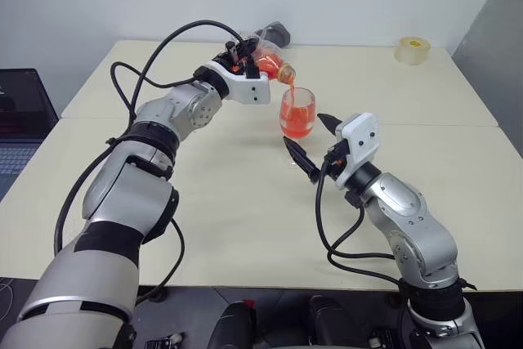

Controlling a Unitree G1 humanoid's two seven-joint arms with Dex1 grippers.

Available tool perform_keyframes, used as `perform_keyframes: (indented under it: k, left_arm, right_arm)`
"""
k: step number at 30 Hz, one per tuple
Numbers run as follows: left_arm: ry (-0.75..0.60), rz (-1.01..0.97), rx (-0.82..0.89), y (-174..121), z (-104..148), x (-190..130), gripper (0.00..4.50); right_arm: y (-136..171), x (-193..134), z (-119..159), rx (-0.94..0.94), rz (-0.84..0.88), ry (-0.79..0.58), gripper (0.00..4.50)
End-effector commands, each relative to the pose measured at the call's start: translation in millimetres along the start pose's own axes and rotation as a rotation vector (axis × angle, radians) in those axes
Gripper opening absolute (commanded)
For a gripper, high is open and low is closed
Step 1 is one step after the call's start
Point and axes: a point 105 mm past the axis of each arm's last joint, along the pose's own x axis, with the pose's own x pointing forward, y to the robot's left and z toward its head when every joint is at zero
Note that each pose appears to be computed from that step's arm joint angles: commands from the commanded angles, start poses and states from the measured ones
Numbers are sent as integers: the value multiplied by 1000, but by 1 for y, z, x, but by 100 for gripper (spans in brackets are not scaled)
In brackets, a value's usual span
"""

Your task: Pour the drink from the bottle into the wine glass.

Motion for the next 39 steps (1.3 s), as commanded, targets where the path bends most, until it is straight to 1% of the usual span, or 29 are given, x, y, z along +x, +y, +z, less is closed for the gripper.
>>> perform_keyframes:
  k: [1,6,9,12,14,20,22,23,26,31,39]
  left_arm:
    - [6,66,-83,15,1,3,90]
    - [10,89,-289,14,4,4,90]
    - [49,121,-497,15,-3,3,90]
    - [108,145,-691,13,-17,-1,90]
    - [137,157,-799,10,-25,-5,90]
    - [245,193,-1004,-11,-52,-28,87]
    - [304,209,-1095,-27,-63,-42,87]
    - [345,227,-1183,-39,-69,-51,87]
    - [422,251,-1324,-63,-78,-70,87]
    - [531,282,-1430,-88,-87,-91,86]
    - [632,307,-1484,-104,-94,-102,86]
  right_arm:
    - [2,0,10,-17,1,-48,450]
    - [3,0,10,-22,8,-51,450]
    - [5,-1,9,-48,29,-46,450]
    - [22,-11,5,-49,177,-21,450]
    - [27,-18,4,-45,234,-14,450]
    - [29,-26,-5,-45,284,42,450]
    - [25,-23,-6,-51,264,46,450]
    - [25,-21,-7,-51,263,50,450]
    - [24,-17,-10,-50,259,67,450]
    - [21,-13,-15,-60,255,89,450]
    - [27,-9,-14,-56,281,86,450]
